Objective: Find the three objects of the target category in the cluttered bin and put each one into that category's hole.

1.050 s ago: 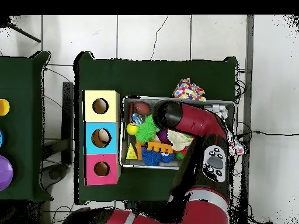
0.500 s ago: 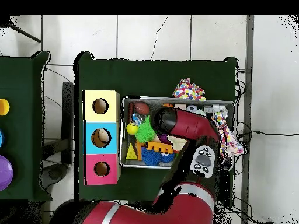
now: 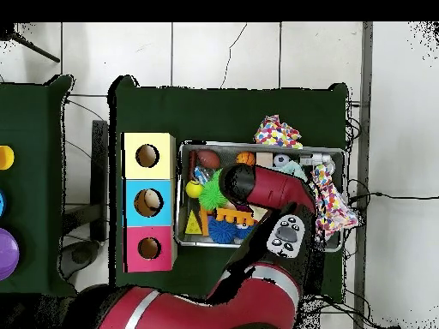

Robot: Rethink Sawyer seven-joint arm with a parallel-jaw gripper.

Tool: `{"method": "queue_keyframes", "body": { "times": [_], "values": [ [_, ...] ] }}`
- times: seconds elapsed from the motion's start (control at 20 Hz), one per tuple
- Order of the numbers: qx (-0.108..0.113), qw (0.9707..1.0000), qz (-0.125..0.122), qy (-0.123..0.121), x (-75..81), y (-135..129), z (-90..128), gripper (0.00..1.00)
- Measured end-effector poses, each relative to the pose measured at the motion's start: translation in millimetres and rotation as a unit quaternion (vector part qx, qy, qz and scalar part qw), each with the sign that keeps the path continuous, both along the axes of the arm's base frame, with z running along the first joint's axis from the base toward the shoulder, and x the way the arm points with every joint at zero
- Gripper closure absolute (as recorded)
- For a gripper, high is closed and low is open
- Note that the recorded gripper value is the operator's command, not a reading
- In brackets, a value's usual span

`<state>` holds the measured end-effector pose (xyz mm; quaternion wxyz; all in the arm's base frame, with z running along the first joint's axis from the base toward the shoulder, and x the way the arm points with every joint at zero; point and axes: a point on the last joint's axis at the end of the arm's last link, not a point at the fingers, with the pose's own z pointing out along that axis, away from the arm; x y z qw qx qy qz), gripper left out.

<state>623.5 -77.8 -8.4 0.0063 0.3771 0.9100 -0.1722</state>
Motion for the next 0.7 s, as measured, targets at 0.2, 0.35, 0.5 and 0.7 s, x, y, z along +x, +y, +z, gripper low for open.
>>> {"method": "queue_keyframes", "body": {
  "times": [0.2, 0.35, 0.5, 0.7],
  "values": [
    [-0.004, 0.9999, -0.009, -0.004, -3.9, -4.7, -12.5, 0.0],
    [-0.003, 0.9999, -0.014, -0.005, -6.6, -5.0, -23.0, 0.0],
    [-0.003, 0.9998, -0.019, -0.008, -9.4, -6.2, -35.3, 0.0],
    [-0.003, 0.9996, -0.026, -0.013, -11.3, -11.4, -44.6, 0.0]
  ]
}}
